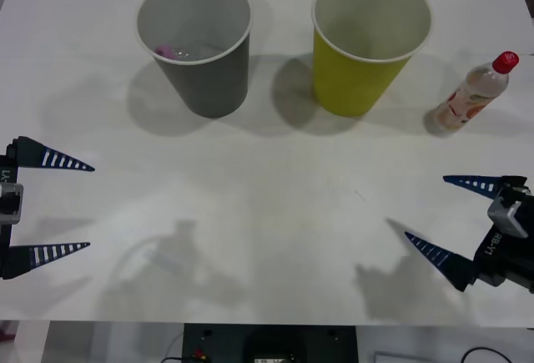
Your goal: Put the can into the green bin and the plastic bottle into the gray bin
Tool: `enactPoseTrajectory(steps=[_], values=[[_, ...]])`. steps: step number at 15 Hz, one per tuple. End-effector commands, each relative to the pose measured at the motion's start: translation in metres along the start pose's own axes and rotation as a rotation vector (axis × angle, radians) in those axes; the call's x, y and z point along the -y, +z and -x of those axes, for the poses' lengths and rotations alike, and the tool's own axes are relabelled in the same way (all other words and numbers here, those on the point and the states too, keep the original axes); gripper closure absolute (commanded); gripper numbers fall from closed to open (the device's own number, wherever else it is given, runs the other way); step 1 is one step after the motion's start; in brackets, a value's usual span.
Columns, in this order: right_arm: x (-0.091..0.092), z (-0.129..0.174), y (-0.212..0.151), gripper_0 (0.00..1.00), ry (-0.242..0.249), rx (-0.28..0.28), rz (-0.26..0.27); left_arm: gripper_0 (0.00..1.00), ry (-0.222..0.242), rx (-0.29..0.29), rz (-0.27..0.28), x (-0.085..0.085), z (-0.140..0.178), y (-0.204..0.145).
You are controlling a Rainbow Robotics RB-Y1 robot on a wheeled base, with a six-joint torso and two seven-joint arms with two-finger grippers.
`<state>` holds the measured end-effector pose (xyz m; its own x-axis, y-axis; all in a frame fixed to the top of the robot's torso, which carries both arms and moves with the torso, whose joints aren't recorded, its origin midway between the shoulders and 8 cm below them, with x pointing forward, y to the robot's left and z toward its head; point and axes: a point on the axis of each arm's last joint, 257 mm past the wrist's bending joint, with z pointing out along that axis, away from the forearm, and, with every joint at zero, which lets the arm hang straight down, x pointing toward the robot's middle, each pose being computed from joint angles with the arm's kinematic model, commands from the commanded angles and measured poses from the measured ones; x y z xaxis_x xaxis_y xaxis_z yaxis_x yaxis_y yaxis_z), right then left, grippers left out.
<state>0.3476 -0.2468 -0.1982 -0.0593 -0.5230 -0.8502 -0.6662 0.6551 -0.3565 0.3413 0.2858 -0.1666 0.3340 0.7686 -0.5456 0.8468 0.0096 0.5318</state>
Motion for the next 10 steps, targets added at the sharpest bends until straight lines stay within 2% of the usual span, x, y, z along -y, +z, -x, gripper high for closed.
enactPoseTrajectory(steps=[1, 5, 8, 10], values=[[0.008, -0.006, 0.000, 0.00, 0.064, -0.010, -0.128, 0.00, 0.000, 0.000, 0.000, 0.000, 0.000, 0.000], [0.019, -0.016, -0.003, 0.00, 0.171, -0.011, -0.282, 0.00, 0.000, 0.000, 0.000, 0.000, 0.000, 0.000], [0.030, -0.019, -0.009, 0.00, 0.305, 0.035, -0.399, 0.00, 0.000, 0.000, 0.000, 0.000, 0.000, 0.000], [0.034, -0.021, -0.011, 0.00, 0.379, 0.062, -0.448, 0.00, 0.000, 0.000, 0.000, 0.000, 0.000, 0.000]])
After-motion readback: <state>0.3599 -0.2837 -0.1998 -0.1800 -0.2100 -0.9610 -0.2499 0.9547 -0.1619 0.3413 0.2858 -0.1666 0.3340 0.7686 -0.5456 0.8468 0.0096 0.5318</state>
